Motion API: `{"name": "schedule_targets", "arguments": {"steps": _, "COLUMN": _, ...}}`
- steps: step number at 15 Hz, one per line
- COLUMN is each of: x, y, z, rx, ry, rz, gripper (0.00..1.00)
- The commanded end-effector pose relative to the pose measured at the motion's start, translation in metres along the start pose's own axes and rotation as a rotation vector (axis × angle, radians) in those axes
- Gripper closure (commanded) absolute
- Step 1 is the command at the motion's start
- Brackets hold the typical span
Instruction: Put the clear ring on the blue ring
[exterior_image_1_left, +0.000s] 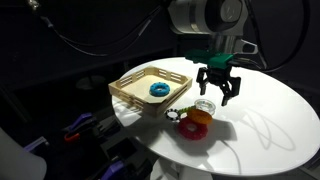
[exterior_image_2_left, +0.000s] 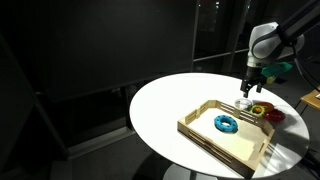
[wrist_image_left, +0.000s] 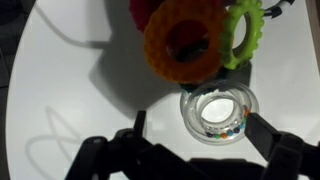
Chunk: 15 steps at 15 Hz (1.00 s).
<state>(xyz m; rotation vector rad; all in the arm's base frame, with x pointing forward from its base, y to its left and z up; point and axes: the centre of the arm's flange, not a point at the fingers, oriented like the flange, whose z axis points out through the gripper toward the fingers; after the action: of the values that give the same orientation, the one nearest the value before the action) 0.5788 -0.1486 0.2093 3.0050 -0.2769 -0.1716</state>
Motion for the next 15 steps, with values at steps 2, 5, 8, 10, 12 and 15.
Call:
{"name": "schedule_targets", "arguments": {"steps": 2, "x": 0.022, "y": 0.004, "z": 0.019, "rx": -0.01, "ry": -0.009, "rz": 0.037, "gripper": 0.0}}
{"name": "schedule_targets", "arguments": {"steps": 5, "x": 0.026, "y": 0.002, "z": 0.028, "rx": -0.014, "ry": -0.018, "rz": 0.04, "gripper": 0.0}}
{"name": "schedule_targets", "arguments": {"steps": 8, "x": 0.03, "y": 0.0, "z": 0.036, "rx": -0.018, "ry": -0.027, "rz": 0.041, "gripper": 0.0}}
{"name": "schedule_targets", "arguments": {"steps": 10, "x": 0.032, "y": -0.001, "z": 0.039, "rx": -0.02, "ry": -0.03, "rz": 0.041, "gripper": 0.06}}
{"name": "schedule_targets", "arguments": {"steps": 12, "x": 0.034, "y": -0.001, "z": 0.042, "rx": -0.021, "ry": -0.033, "rz": 0.044, "gripper": 0.08}}
{"name": "schedule_targets", "arguments": {"steps": 15, "x": 0.036, "y": -0.002, "z": 0.044, "rx": -0.023, "ry": -0.034, "rz": 0.047, "gripper": 0.11}}
